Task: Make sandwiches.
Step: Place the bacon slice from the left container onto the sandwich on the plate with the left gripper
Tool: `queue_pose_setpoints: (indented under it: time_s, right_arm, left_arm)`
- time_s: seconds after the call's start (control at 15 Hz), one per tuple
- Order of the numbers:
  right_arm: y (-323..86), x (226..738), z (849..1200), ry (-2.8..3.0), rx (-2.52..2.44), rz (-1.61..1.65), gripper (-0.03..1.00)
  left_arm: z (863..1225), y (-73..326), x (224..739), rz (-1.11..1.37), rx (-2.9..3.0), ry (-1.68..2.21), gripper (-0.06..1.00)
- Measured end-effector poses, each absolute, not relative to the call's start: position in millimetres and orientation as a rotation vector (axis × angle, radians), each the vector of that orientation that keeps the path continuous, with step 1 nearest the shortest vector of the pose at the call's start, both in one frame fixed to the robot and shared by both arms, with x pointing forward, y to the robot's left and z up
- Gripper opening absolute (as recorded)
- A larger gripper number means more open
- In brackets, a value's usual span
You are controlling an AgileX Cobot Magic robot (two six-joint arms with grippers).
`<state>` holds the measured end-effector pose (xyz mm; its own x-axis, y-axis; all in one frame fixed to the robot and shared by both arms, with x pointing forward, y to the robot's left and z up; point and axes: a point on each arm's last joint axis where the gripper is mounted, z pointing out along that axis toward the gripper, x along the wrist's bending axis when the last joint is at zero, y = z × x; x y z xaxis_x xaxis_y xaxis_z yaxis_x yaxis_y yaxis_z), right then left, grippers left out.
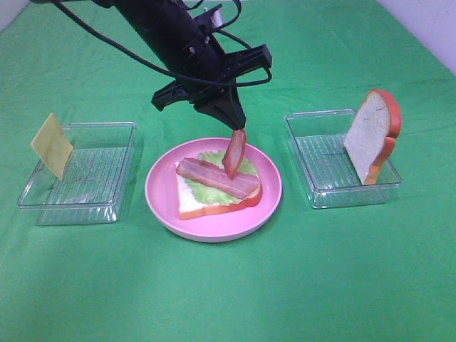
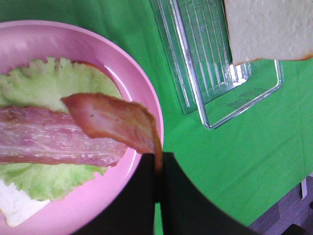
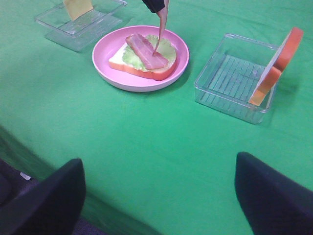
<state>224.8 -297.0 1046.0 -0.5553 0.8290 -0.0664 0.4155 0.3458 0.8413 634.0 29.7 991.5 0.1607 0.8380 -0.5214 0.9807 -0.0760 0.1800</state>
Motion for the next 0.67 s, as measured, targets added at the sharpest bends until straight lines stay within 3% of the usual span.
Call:
queue_pose_setpoints:
  time_s: [0.67]
  right_arm:
    - [-297, 225, 1046, 2.123, 1.084, 1.116, 0.76]
  left_arm:
    - [988, 18, 641, -0.405, 1.846, 1.664, 0.01]
